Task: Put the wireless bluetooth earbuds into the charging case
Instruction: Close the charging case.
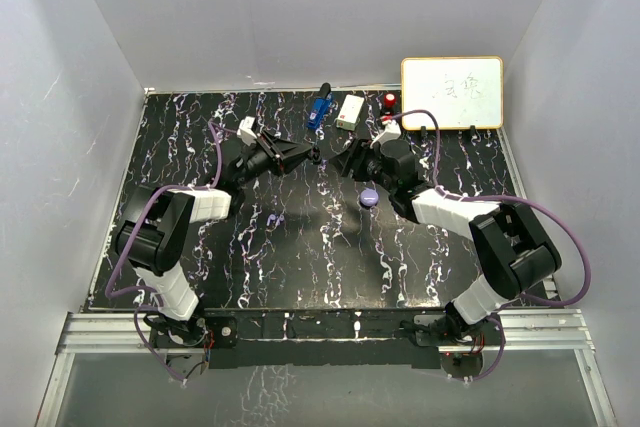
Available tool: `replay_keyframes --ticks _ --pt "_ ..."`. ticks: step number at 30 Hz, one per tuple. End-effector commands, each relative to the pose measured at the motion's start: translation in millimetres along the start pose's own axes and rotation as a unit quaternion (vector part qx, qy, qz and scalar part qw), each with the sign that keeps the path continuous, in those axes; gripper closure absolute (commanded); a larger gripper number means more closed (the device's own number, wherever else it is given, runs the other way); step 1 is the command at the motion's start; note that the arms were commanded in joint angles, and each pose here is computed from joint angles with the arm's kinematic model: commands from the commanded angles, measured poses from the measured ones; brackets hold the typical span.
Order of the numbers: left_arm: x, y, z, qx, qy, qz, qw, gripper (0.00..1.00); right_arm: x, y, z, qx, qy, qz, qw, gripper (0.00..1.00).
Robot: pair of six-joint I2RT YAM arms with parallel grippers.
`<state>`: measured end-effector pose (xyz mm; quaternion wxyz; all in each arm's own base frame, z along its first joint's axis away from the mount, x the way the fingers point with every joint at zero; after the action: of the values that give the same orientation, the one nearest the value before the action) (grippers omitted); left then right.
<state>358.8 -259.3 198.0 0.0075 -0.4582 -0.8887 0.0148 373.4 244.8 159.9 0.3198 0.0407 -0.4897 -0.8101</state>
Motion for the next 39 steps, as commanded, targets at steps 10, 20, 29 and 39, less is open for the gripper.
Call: replay_keyframes --ticks 10,20,29,39 --pt "-23.2 21.1 -22.4 0.012 -0.029 -0.057 0.998 1.00 -10.0 -9.6 25.5 0.059 0.033 -0.015 0.998 0.35" --pt "-21.8 13.6 -17.1 0.021 -0.028 -0.058 0.998 1.00 -16.6 -10.4 31.9 0.055 0.038 -0.037 0.997 0.35" --pt "-16.1 7.2 -17.3 0.024 -0.027 -0.052 0.998 1.00 -19.6 -5.2 26.0 0.049 0.017 -0.053 0.997 0.35" --pt "-12.8 0.8 -18.1 0.027 -0.029 -0.042 0.998 1.00 -19.2 -0.7 20.6 0.046 -0.001 -0.067 0.997 0.35"
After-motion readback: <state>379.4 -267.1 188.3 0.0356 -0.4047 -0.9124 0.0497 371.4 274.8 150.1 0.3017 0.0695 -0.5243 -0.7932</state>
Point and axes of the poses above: each gripper's point midway between its finger pads, its own x axis back along the fingers, its own z axis along the line the jaws close on, y = z × x, the point moved 2 cm from there along x, back along the fingers, and after that the axes turned 5 degrees about x, right-handed, at the moved point
